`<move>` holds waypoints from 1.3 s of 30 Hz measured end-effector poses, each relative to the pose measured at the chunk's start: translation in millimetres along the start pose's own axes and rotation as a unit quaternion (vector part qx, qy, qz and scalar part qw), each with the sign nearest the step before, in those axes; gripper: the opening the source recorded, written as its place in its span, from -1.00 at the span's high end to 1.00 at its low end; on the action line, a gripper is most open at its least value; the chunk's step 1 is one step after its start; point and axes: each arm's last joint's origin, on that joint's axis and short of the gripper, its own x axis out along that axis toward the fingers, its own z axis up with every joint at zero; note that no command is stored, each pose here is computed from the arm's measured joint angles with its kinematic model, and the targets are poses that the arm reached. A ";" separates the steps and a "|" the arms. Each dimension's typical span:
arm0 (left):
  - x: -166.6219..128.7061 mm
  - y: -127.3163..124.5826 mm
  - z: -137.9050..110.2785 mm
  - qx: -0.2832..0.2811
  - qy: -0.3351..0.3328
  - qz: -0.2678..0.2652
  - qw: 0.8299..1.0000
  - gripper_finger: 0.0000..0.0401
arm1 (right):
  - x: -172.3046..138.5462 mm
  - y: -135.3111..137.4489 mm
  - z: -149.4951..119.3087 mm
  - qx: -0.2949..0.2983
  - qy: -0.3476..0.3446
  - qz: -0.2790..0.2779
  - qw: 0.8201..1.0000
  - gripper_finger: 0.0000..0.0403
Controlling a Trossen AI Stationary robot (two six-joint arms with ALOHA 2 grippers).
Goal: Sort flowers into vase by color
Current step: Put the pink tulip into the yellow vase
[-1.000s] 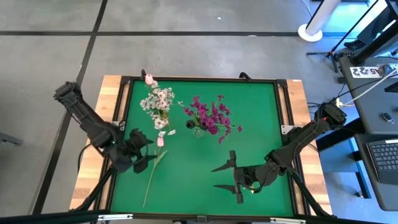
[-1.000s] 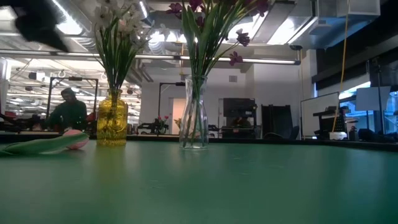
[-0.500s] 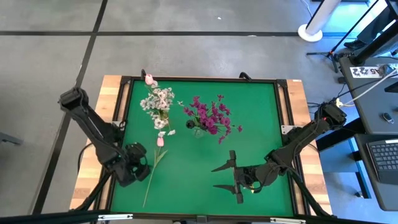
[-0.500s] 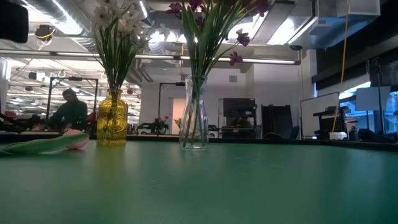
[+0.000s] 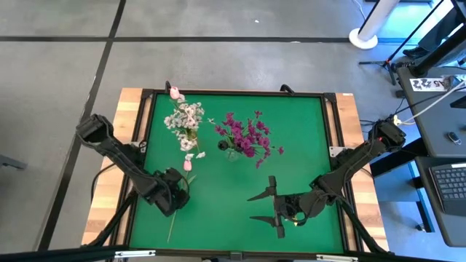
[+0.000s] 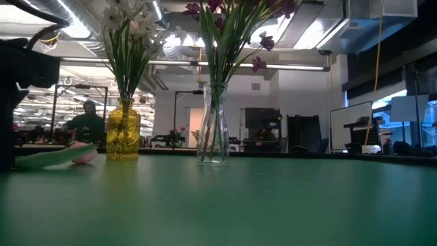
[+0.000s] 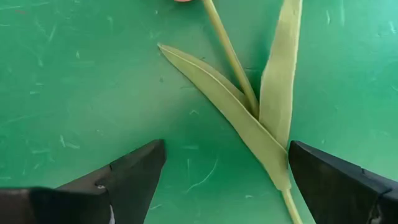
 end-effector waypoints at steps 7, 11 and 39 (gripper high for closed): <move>-3.0 -13.8 7.3 0.002 0.007 -0.002 1.000 -0.56 | 0.0 0.0 -0.7 -0.002 0.003 0.000 1.000 -0.22; -2.9 -17.0 10.7 -0.001 0.007 -0.010 1.000 -0.45 | 0.0 0.0 -0.6 -0.001 0.003 0.000 1.000 -0.22; -3.9 -11.2 16.5 0.052 0.092 0.035 0.994 0.86 | 0.0 0.0 -0.7 -0.003 0.003 0.000 1.000 -0.22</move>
